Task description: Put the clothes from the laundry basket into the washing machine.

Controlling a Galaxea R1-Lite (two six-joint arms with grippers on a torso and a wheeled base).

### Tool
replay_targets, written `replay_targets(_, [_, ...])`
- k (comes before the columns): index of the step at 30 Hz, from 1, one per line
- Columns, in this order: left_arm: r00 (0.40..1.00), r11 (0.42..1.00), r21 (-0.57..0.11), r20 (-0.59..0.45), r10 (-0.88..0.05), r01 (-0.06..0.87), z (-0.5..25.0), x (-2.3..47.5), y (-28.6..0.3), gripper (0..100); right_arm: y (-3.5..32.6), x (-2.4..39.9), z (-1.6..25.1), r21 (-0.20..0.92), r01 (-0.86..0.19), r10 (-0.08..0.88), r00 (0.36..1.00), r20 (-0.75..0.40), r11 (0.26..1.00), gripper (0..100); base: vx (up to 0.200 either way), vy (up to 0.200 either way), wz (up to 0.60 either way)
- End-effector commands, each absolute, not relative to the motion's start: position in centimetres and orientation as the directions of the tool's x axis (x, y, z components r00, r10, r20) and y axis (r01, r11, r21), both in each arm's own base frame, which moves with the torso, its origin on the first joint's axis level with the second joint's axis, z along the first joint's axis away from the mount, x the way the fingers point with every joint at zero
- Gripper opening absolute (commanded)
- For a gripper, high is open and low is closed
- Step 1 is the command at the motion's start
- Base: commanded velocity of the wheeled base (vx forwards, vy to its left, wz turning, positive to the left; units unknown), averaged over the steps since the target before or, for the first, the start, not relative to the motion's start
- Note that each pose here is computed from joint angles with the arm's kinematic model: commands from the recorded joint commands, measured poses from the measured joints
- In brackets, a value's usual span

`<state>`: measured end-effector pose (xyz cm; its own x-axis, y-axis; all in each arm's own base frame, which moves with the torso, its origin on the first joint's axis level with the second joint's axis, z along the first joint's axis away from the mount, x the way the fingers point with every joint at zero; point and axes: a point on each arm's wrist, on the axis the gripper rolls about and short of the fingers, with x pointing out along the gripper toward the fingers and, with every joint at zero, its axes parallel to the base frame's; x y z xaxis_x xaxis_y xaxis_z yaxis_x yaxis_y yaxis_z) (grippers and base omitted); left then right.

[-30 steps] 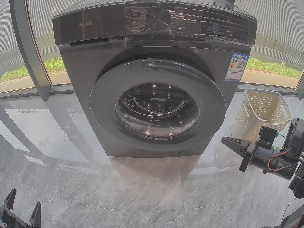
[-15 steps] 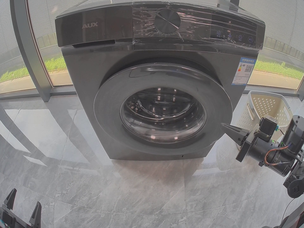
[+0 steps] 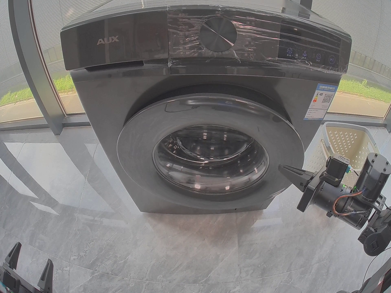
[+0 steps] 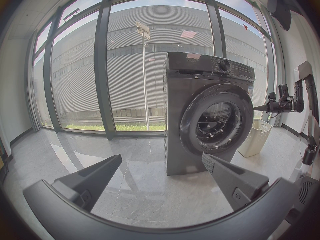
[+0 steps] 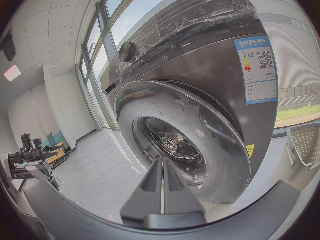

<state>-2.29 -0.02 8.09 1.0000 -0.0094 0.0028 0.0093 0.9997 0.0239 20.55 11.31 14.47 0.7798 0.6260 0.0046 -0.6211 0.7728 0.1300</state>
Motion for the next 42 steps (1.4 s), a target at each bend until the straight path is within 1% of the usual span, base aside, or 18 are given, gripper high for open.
replay_targets(1, [1.0,1.0,0.025,0.003,-0.009,0.009,7.6,-2.3,0.0,100,11.2,20.4,14.3,0.132,-0.62,0.626,0.78,-0.005,0.773,0,0.2,0.0,0.0])
replay_targets(6, [1.0,1.0,0.025,0.003,-0.009,0.009,7.6,-2.3,0.0,100,11.1,20.7,14.4,0.129,-0.596,0.601,0.8,0.005,0.792,0,0.2,0.0,0.0])
replay_targets(9, [1.0,1.0,0.025,0.003,-0.009,0.009,7.6,-2.3,0.0,100,10.9,20.9,14.4,0.131,-0.569,0.573,0.819,0.003,0.812,0,0.0,0.0,0.0])
replay_targets(13, [1.0,1.0,0.025,0.003,-0.009,0.009,7.6,-2.3,0.0,100,10.9,21.2,14.6,0.132,-0.555,0.558,0.83,0.017,0.821,0,0.0,0.0,0.0])
replay_targets(19, [1.0,1.0,0.025,0.003,-0.009,0.009,7.6,-2.3,0.0,100,10.2,22.2,15.3,0.135,-0.483,0.482,0.875,0.046,0.865,0,0.0,0.0,0.0])
replay_targets(30, [1.0,1.0,0.025,0.003,-0.009,0.009,7.6,-2.3,0.0,100,9.8,22.4,15.4,0.137,-0.466,0.464,0.884,0.05,0.874,0,0.0,0.0,0.0])
replay_targets(34, [1.0,1.0,0.025,0.003,-0.009,0.009,7.6,-2.3,0.0,100,9.5,22.9,15.7,0.136,-0.428,0.424,0.904,0.06,0.893,0,0.0,0.0,0.0])
replay_targets(42, [1.0,1.0,0.025,0.003,-0.009,0.009,7.6,-2.3,0.0,100,9.4,22.9,15.7,0.138,-0.42,0.416,0.908,0.06,0.897,0,0.0,0.0,0.0])
